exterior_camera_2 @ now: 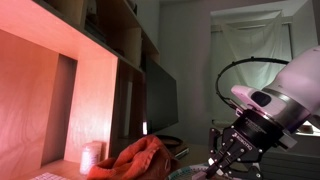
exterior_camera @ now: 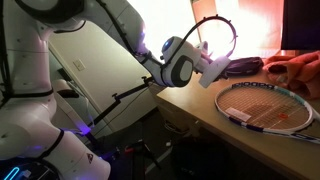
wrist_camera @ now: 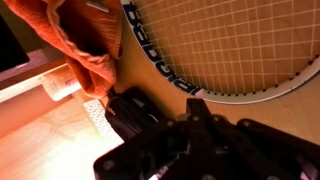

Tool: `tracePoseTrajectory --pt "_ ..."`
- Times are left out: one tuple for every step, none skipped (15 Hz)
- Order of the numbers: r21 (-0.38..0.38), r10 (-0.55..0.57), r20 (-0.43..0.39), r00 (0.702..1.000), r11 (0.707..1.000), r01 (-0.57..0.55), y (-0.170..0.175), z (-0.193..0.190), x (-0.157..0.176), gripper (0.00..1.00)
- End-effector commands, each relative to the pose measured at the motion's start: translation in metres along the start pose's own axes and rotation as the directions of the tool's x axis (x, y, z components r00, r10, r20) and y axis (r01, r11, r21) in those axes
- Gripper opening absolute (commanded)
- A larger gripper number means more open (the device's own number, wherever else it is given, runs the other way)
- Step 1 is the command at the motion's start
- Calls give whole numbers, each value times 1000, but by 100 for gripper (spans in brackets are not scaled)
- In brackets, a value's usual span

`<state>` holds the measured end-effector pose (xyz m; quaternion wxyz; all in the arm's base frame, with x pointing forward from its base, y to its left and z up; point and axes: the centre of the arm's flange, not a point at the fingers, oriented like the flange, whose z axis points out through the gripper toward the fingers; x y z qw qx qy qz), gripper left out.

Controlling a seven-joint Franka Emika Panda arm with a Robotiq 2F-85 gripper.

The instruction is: Drop the box on the racket onto the floor

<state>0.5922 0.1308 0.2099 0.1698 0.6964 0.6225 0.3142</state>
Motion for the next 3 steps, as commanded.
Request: tracePoseTrajectory --pt "-22 12 -4 1000 1000 -12 -30 -19 -7 0" --pt "-23 9 -4 1000 1000 -10 -31 -19 -7 0" --pt "-23 11 -6 1000 1000 -11 -31 -19 -7 0"
